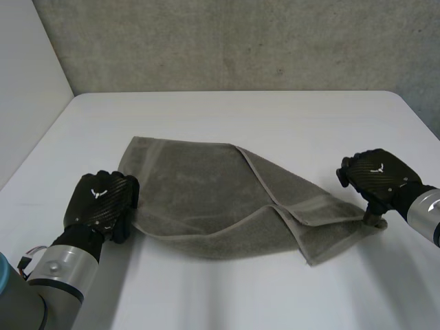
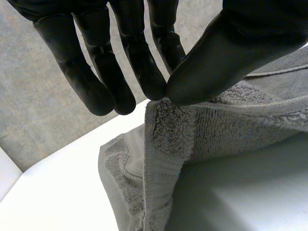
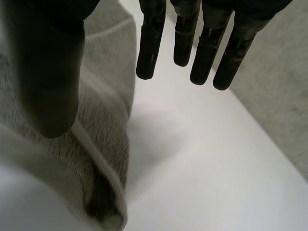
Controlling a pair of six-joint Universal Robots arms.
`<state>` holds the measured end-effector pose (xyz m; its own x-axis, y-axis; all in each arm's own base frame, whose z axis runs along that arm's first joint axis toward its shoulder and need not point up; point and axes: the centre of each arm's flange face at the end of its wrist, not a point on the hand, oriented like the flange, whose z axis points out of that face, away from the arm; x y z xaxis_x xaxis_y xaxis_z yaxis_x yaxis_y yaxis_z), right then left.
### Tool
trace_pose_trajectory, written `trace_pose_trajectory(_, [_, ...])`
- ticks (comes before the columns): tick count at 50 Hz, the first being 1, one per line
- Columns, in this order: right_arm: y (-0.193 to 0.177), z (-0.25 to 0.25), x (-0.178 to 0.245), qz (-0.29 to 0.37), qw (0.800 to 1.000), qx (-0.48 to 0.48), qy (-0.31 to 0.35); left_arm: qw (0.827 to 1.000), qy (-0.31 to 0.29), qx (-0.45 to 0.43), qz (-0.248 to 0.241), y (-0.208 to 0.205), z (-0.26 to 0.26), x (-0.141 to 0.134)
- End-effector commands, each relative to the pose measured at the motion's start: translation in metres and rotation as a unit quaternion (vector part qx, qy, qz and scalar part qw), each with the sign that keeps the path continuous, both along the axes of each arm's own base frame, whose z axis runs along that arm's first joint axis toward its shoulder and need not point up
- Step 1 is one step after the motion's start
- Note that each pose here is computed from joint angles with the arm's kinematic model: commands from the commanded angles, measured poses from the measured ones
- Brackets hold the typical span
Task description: Fold the towel.
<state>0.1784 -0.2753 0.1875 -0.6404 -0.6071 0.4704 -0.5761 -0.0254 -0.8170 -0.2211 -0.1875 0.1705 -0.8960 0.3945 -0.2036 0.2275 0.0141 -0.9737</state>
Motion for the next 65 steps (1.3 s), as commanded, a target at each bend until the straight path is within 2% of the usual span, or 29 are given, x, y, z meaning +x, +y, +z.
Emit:
trace_pose_trajectory(1, [0.025,0.014,0.016,0.026,0.999,-0.032,-0.026,1.000,0.001,0.000,0.000,0.000,0.000,0.000])
trace_pose_trajectory(10, [0.066,0.025,0.037,0.075,0.996,-0.032,-0.024,1.000,0.002,-0.001,0.001,-0.001,0.000,0.000])
trace_pose_trajectory(20, [0.089,0.013,0.037,0.097,0.994,0.057,0.011,1.000,0.002,-0.001,0.002,-0.001,0.000,0.000])
trace_pose_trajectory(25, [0.102,0.000,0.036,0.119,0.984,0.119,0.051,1.000,0.003,-0.001,0.003,-0.001,0.000,0.001])
trace_pose_trajectory(35, [0.096,-0.024,0.037,0.124,0.977,0.161,0.061,1.000,0.002,0.000,0.003,-0.001,0.000,0.001])
trace_pose_trajectory(45, [0.067,-0.040,0.038,0.097,0.988,0.117,0.039,1.000,0.003,-0.001,0.004,-0.001,0.000,0.001])
trace_pose_trajectory(65, [0.038,-0.046,0.038,0.041,0.998,0.054,0.018,1.000,0.003,-0.002,0.004,-0.001,0.001,0.001])
